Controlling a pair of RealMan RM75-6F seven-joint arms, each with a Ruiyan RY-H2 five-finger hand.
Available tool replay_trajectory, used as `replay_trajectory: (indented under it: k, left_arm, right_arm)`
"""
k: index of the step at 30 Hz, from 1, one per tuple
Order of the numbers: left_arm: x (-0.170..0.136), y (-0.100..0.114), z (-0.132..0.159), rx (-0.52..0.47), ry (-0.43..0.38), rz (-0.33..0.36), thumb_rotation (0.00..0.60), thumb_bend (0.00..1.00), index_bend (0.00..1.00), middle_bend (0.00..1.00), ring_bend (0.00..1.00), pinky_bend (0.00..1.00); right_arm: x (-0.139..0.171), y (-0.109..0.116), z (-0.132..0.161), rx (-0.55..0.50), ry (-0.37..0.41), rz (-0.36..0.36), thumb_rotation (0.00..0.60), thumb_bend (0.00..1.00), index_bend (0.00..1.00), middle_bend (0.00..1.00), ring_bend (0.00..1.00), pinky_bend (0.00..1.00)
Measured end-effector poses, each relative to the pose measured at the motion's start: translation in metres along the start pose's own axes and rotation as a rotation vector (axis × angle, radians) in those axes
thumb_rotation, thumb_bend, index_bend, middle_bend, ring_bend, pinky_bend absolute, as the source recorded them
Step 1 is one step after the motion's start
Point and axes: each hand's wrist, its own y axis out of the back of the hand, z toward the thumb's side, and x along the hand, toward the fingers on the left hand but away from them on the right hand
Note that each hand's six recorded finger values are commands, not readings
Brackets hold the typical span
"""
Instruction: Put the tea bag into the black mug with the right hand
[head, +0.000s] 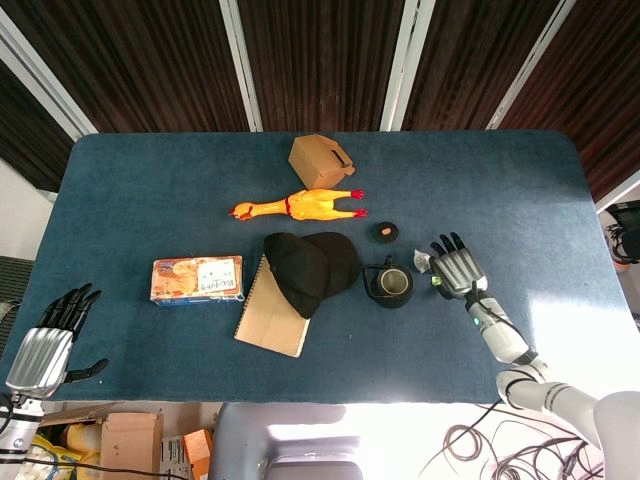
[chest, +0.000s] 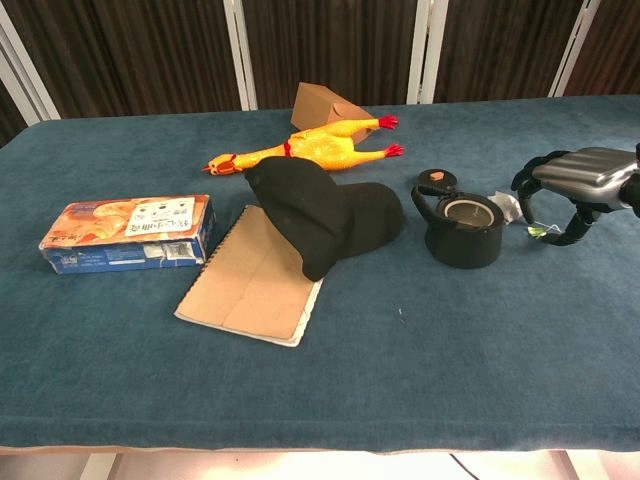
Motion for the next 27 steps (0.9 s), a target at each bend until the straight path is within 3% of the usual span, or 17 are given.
replay_trajectory:
  k: [27]
  left_arm:
    - [-0.0011, 0.0013, -0.0004, 0.0, -0.001, 0.006, 0.6, 0.05, 0.02, 0.01, 0.0, 0.12]
  right_arm:
    - [-0.0024, -0.0031, 0.0025, 0.005, 0.0, 0.006, 0.6, 0.26, 0.56, 0.14, 0.0, 0.0]
